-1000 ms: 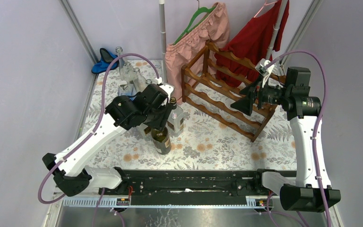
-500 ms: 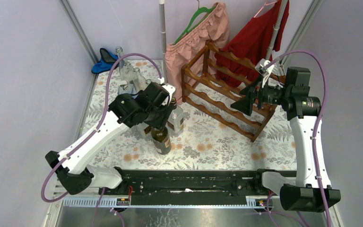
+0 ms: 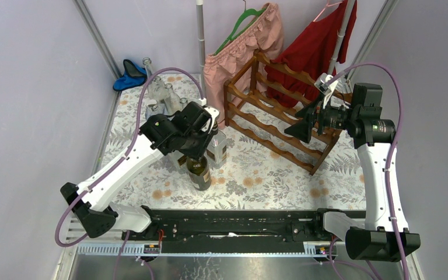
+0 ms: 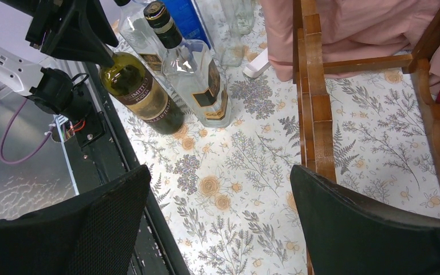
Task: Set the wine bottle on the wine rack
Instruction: Pick up the wine bottle from the center of the board.
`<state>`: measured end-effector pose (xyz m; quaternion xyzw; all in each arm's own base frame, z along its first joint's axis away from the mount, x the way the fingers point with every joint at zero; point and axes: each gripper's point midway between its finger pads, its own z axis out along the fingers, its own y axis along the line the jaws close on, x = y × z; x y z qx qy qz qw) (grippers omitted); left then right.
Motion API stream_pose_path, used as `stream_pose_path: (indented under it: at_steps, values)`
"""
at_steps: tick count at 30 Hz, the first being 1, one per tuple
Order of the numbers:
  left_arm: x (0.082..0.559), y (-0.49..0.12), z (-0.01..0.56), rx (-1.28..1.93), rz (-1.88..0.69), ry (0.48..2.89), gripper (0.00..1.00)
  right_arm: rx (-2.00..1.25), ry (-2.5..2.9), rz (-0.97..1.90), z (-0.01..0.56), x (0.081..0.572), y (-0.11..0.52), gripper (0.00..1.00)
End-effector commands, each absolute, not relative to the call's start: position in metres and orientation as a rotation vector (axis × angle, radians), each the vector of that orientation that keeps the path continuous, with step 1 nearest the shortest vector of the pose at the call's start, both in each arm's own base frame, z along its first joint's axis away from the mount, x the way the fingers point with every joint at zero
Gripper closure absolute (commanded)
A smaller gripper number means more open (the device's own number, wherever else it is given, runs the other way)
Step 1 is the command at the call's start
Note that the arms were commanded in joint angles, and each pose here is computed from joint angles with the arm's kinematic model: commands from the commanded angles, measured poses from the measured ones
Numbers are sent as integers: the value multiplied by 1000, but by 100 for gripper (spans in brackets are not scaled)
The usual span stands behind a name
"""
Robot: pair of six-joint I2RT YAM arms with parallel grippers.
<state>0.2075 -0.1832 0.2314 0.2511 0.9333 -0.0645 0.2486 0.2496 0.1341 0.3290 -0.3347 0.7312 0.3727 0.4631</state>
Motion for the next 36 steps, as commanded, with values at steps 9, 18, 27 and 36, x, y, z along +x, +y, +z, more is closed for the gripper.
stream_pose_path:
  at_steps: [9, 18, 27, 36]
  values:
    - [197, -199, 259, 716, -353, 2516, 100, -884, 1748, 944, 336, 239, 141, 0]
    - [172, -276, 313, 726, -990, 2316, 100, -1041, 1721, 1036, 323, 214, 161, 0]
    - [179, -329, 311, 669, -1232, 2254, 100, -1265, 1655, 1152, 287, 178, 214, 0]
    - [198, -338, 307, 567, -1124, 2250, 100, -1328, 1685, 1227, 257, 161, 248, 0]
